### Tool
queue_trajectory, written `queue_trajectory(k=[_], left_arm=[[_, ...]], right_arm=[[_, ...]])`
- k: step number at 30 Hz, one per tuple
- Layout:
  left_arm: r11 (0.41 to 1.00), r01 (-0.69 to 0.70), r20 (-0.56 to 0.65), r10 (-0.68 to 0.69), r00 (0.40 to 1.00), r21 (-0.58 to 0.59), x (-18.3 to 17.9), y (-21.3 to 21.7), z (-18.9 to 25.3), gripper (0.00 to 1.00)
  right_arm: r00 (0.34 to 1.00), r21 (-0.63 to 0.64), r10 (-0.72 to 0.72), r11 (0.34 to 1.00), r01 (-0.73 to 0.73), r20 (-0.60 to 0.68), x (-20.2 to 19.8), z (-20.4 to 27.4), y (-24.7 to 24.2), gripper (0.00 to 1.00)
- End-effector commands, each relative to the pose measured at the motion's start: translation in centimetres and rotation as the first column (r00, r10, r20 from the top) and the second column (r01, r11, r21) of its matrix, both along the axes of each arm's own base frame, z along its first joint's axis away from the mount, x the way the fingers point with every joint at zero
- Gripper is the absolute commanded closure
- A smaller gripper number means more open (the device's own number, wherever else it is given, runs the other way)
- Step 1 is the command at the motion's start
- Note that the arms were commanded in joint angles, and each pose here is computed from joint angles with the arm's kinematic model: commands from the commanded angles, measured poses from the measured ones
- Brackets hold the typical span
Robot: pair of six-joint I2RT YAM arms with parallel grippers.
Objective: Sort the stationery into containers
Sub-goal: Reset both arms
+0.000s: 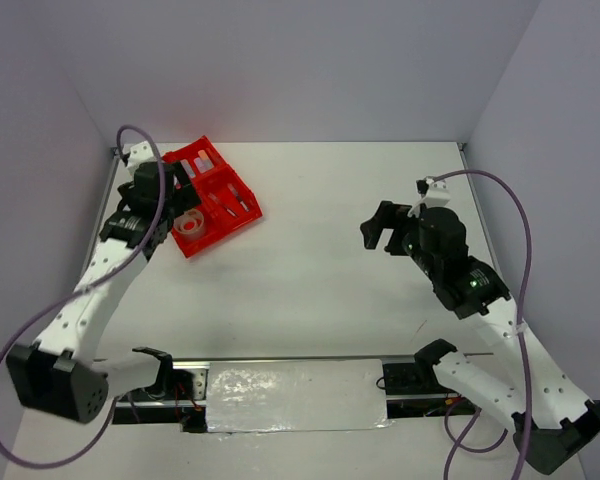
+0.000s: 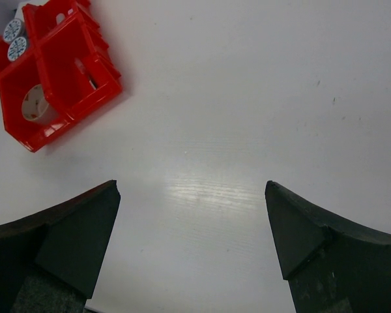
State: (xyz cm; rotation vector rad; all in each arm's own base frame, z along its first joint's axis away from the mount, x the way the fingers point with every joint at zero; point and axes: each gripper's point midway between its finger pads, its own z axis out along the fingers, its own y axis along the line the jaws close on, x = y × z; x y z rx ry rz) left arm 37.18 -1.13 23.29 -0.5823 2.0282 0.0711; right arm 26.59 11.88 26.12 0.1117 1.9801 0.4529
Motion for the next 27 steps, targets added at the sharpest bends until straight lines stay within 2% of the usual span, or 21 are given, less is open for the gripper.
queue_trajectory(k=[1, 2, 5, 7, 11, 12, 14, 16, 18, 20, 27], left_arm=[[1.000, 0.005, 0.075, -0.005, 0.997, 0.003, -4.3, -0.3, 3.0, 0.05], [0.998, 0.064, 0.087, -0.063, 0.994, -0.006, -5.0, -1.8, 3.5, 0.01], [0.981, 0.194, 0.099, -0.191, 0.976, -0.022, -7.9, -3.6, 5.1, 0.01], [0.974, 0.225, 0.096, -0.224, 0.970, -0.004, -10.3, -3.1, 5.5, 0.01], [0.971, 0.230, 0.112, -0.235, 0.965, 0.057, -14.4, -1.0, 5.0, 0.01], [0.976, 0.207, 0.157, -0.217, 0.964, 0.073, -15.8, 0.0, 5.6, 0.01], [0.982, 0.161, 0.165, -0.176, 0.971, 0.100, -17.1, 1.4, 4.9, 0.01], [0.991, 0.120, 0.242, -0.132, 0.961, 0.066, -19.0, 2.4, 6.0, 0.01], [0.977, 0.199, 0.331, -0.212, 0.920, 0.072, -20.1, 1.6, 7.6, 0.01], [0.976, 0.204, 0.376, -0.215, 0.901, 0.071, -20.8, 1.8, 8.5, 0.01], [0.985, 0.147, 0.335, -0.170, 0.927, 0.094, -21.5, 3.1, 8.0, 0.01]], right_arm=[[0.988, -0.048, -0.090, 0.994, 0.097, 0.125, -1.0, 4.4, -2.3, 0.00], [0.986, -0.044, -0.093, 0.994, 0.100, 0.136, -1.6, 4.9, -2.6, 0.00], [0.982, -0.024, -0.088, 0.995, 0.093, 0.164, -3.3, 6.0, -3.5, 0.00], [0.981, -0.025, -0.082, 0.996, 0.088, 0.178, -4.2, 6.2, -4.0, 0.00], [0.968, 0.010, -0.089, 0.996, 0.089, 0.236, -6.6, 7.5, -5.3, 0.00], [0.966, 0.019, -0.089, 0.996, 0.087, 0.241, -6.9, 7.4, -5.4, 0.00], [0.958, 0.054, -0.064, 0.997, 0.051, 0.278, -7.9, 8.0, -5.3, 0.00], [0.956, 0.064, -0.058, 0.997, 0.041, 0.289, -8.6, 7.8, -5.4, 0.00], [0.955, 0.067, -0.069, 0.996, 0.052, 0.290, -8.9, 7.6, -5.8, 0.00], [0.951, 0.069, -0.066, 0.996, 0.048, 0.300, -9.0, 7.4, -5.8, 0.00], [0.964, 0.044, -0.075, 0.997, 0.066, 0.256, -8.9, 6.1, -6.1, 0.00]])
